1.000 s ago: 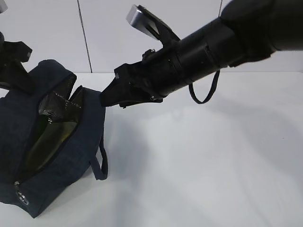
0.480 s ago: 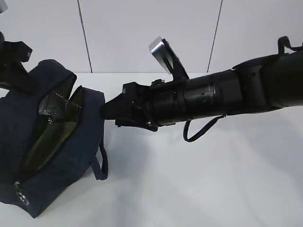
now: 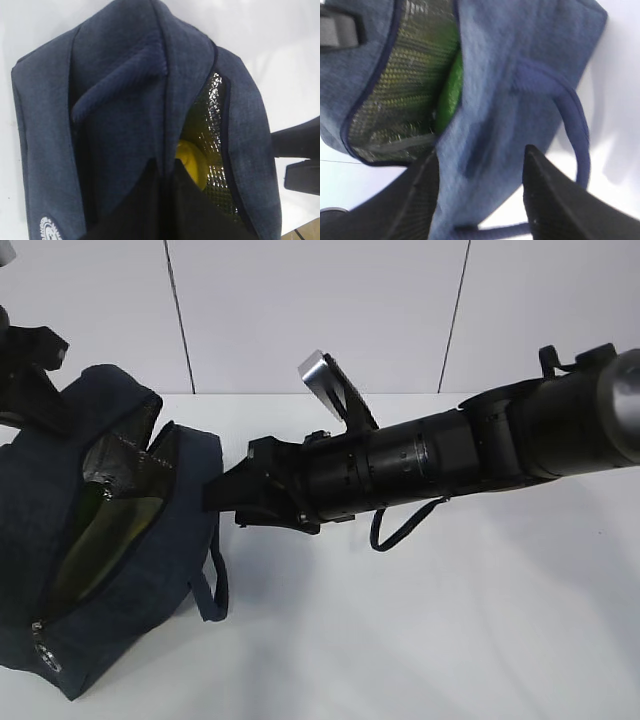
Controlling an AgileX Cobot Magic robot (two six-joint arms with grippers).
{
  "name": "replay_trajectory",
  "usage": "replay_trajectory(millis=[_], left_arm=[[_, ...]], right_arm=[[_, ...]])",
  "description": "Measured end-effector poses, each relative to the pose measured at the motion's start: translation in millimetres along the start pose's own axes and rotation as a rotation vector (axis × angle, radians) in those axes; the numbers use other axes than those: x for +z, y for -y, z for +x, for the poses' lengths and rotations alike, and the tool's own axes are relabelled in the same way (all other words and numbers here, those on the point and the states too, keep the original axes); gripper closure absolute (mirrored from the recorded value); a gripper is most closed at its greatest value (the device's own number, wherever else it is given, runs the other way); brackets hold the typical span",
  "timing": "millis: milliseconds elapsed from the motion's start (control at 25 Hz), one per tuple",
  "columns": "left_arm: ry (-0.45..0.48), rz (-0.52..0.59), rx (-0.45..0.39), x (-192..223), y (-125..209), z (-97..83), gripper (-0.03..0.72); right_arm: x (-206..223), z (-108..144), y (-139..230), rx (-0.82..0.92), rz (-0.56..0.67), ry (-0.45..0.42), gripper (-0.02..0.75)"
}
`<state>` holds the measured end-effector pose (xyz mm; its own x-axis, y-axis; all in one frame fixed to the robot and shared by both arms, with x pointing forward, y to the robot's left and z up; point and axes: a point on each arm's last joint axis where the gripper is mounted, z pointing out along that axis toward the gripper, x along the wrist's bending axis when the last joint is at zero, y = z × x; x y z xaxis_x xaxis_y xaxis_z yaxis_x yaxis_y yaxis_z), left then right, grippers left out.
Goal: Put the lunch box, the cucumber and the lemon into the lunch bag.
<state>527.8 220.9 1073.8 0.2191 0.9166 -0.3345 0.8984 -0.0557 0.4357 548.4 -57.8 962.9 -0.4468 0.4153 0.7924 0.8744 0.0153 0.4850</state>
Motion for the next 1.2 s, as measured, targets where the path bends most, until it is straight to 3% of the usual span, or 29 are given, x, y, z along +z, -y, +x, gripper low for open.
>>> replay_trajectory(millis=[680, 1040, 1200], left_arm=[[-0.003, -0.015, 0.002, 0, -1, 0.2, 0.695], [0.002, -0.016, -0.001, 0, -1, -0.2, 0.695], [0.004, -0.019, -0.004, 0, -2, -0.4, 0.695]], right_arm=[[12, -7, -5, 0.007, 0.016, -0.040, 0.329], [16, -10, -1, 0.027, 0.044, -0.080, 0.400], [17, -9, -2, 0.025, 0.042, -0.082, 0.487]])
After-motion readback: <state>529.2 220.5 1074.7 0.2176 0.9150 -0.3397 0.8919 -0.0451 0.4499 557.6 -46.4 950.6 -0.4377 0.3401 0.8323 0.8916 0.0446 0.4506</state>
